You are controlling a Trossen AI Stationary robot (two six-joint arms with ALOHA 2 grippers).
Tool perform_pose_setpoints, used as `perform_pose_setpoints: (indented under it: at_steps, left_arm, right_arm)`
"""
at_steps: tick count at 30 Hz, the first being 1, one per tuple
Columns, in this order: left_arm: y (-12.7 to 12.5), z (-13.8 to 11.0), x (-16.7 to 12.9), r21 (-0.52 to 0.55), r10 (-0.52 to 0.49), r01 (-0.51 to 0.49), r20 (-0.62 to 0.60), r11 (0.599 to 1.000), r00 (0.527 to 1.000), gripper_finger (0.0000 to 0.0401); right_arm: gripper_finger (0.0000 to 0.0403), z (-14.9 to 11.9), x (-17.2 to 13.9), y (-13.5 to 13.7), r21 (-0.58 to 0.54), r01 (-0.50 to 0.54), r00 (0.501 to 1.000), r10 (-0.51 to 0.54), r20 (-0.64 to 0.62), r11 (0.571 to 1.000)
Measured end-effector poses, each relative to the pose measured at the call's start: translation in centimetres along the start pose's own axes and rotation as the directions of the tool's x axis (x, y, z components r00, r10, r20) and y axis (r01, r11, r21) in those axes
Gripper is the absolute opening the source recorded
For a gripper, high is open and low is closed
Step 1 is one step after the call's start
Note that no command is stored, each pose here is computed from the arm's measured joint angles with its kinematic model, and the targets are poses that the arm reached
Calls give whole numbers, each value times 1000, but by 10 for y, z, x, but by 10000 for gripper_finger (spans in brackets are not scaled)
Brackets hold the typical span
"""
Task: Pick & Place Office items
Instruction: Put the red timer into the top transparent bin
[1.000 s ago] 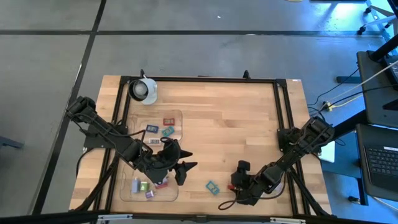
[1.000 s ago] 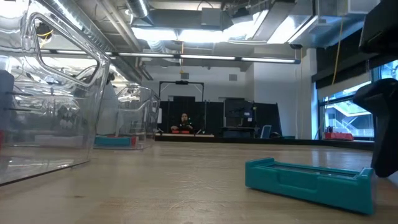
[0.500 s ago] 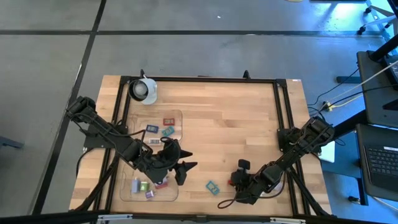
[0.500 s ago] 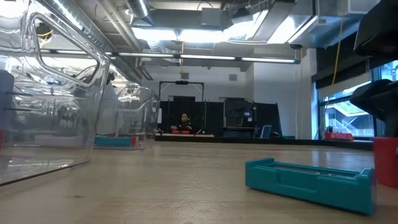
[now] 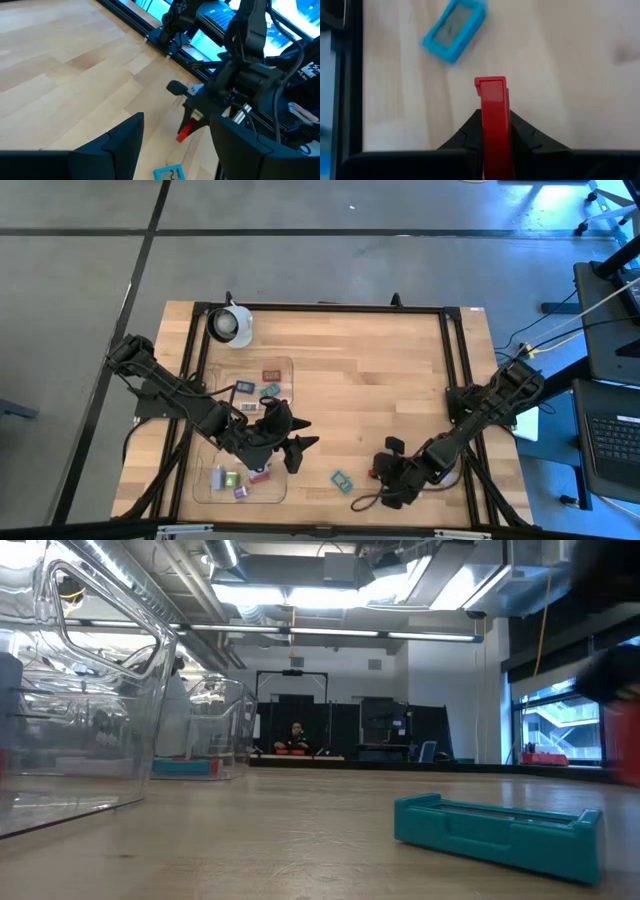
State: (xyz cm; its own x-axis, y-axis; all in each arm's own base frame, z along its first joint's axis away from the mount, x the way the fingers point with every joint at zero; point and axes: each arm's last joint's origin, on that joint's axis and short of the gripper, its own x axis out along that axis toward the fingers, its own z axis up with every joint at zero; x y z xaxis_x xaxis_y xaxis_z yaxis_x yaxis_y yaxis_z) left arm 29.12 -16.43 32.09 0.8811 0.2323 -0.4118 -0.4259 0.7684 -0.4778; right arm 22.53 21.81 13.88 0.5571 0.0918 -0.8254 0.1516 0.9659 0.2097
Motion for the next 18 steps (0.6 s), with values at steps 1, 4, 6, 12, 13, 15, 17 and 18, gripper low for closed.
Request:
perform_pose_setpoints:
  at_steps: [1, 4, 6, 12, 13, 15, 17, 18]
  left_arm:
    - [0, 0, 0, 1, 1, -1, 1, 1000, 1000, 224]
    - [1, 1, 1, -1, 4, -4, 4, 1000, 1000, 224]
    - [1, 1, 1, -1, 6, -6, 5, 1000, 1000, 224]
    - [6, 8, 6, -13, 46, -45, 47, 999, 998, 224]
    - [7, 10, 8, -18, 60, -59, 63, 998, 996, 224]
    - [10, 14, 11, -26, 88, -86, 96, 996, 991, 224]
    - [14, 19, 16, 13, 111, -114, 116, 993, 987, 224]
    - [15, 22, 17, 57, 118, -126, 124, 990, 985, 224]
  right_arm:
    - [49, 4, -3, -1, 0, -1, 1000, 1, 15, 1000]
    - [49, 17, -15, -5, 2, -21, 998, 21, 61, 1000]
    - [49, 27, -24, -9, 3, -26, 995, 26, 100, 1000]
    - [49, 69, -58, -34, -26, 20, 958, -12, 288, 999]
    - [49, 75, -64, -39, -40, 33, 949, -18, 314, 999]
    - [49, 87, -75, -49, -68, 60, 932, -31, 362, 996]
    - [49, 98, -85, -60, -90, 85, 914, -41, 404, 992]
    - [49, 103, -89, -66, -100, 95, 907, -45, 419, 990]
